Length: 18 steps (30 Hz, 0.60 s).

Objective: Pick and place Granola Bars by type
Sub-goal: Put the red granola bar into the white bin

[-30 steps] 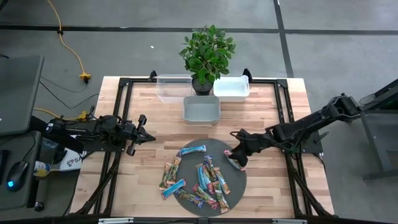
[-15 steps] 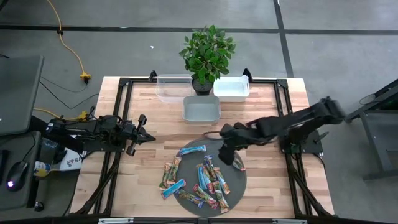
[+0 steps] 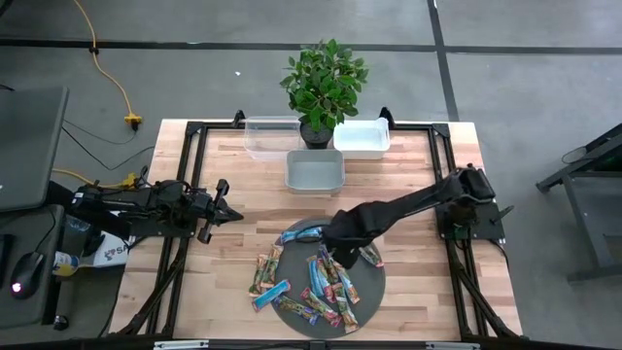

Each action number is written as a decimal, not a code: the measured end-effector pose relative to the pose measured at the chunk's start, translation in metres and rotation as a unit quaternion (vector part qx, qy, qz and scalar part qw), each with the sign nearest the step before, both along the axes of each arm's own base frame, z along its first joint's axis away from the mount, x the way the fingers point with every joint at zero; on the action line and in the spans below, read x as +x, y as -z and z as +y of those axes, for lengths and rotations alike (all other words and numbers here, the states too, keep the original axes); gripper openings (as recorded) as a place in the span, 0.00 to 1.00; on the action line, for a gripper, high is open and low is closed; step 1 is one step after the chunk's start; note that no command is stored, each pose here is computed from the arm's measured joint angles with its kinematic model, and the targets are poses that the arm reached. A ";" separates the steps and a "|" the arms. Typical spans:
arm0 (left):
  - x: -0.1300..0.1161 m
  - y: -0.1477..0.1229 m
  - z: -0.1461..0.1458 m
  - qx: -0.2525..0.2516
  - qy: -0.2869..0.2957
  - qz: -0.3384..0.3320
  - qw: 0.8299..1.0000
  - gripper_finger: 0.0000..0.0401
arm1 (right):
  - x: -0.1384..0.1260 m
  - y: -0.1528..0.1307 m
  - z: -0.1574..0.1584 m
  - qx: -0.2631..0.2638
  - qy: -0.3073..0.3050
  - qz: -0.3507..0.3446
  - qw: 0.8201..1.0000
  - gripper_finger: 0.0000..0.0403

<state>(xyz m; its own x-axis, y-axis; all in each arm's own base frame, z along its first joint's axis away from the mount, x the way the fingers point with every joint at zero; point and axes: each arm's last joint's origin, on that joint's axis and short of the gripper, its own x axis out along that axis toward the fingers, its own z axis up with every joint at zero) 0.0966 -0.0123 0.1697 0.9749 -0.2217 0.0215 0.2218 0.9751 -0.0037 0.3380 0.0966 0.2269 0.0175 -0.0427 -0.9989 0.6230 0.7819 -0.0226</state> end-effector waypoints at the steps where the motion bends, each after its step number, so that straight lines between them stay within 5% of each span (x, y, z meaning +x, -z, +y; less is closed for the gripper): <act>1: 0.000 0.000 0.000 0.000 0.000 0.000 1.000 0.00 | -0.003 0.005 0.001 -0.001 0.004 0.008 1.000 0.56; 18: 0.000 0.000 0.000 0.000 0.001 0.000 1.000 0.00 | -0.048 0.045 0.009 0.037 0.058 -0.037 0.997 0.63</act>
